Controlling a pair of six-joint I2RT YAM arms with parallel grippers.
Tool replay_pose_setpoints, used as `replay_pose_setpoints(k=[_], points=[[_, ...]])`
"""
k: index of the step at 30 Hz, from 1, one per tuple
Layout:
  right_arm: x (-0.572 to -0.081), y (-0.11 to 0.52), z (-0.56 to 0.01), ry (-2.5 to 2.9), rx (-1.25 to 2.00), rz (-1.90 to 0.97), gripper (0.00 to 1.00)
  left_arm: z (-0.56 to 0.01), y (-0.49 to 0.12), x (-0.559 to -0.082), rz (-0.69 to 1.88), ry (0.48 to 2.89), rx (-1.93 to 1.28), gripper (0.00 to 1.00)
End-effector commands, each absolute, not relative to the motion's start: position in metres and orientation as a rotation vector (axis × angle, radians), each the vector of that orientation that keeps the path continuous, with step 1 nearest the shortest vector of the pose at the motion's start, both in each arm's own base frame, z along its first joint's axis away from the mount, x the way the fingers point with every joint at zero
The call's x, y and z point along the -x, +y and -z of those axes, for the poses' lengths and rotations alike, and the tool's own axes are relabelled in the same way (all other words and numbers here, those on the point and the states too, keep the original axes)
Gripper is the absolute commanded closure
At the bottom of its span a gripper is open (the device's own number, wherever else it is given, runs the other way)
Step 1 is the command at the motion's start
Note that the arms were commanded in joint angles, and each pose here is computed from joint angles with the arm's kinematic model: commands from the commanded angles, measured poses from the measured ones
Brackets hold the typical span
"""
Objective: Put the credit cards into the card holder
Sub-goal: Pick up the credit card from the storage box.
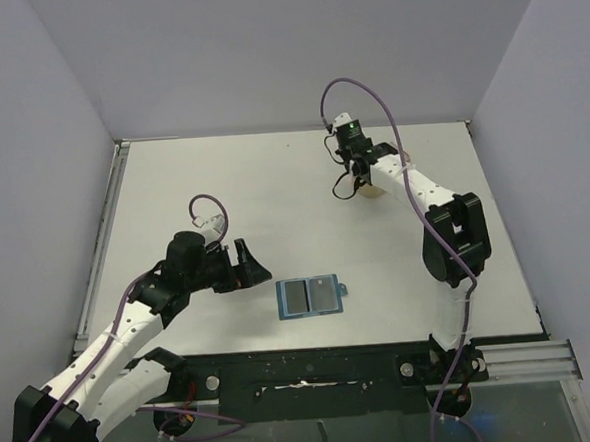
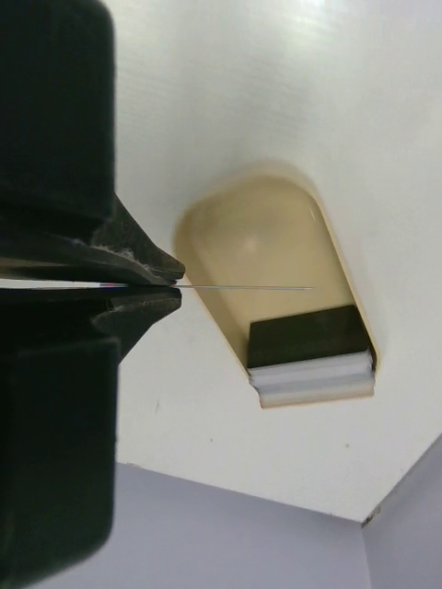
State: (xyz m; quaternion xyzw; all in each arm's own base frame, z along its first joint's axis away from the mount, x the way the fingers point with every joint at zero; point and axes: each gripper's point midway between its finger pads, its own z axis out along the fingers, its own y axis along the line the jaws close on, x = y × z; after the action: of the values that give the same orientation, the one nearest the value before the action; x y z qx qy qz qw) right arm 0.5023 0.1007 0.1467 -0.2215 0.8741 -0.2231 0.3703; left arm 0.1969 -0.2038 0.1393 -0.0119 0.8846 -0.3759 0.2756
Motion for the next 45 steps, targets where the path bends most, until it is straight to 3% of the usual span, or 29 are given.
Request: replay_pose_setpoints(k=[1,11,24,33,38,45], points=[[-0.468,0.129,-0.189,2.215,0.449,0.385,1.0,-0.156,-0.212,-0.201,1.078,2.324,0.038,0.13],[-0.377,0.2,-0.207,2.199,0.31,-0.197,1.0,-0.183,-0.223,-0.21,1.187,2.246,0.091,0.15],[-0.264,0.269,-0.274,1.881,0.1,-1.112,1.0,-0.258,-0.235,-0.227,1.449,1.94,0.265,0.24],[-0.215,0.289,-0.3,1.717,0.114,-1.485,1.0,-0.282,-0.245,-0.232,1.557,1.85,0.229,0.29],[-0.198,0.295,-0.303,1.683,0.146,-1.591,1.0,-0.293,-0.253,-0.227,1.648,1.807,0.182,0.37],[-0.188,0.305,-0.299,1.706,0.194,-1.64,1.0,-0.304,-0.257,-0.219,1.749,1.744,0.145,0.6]])
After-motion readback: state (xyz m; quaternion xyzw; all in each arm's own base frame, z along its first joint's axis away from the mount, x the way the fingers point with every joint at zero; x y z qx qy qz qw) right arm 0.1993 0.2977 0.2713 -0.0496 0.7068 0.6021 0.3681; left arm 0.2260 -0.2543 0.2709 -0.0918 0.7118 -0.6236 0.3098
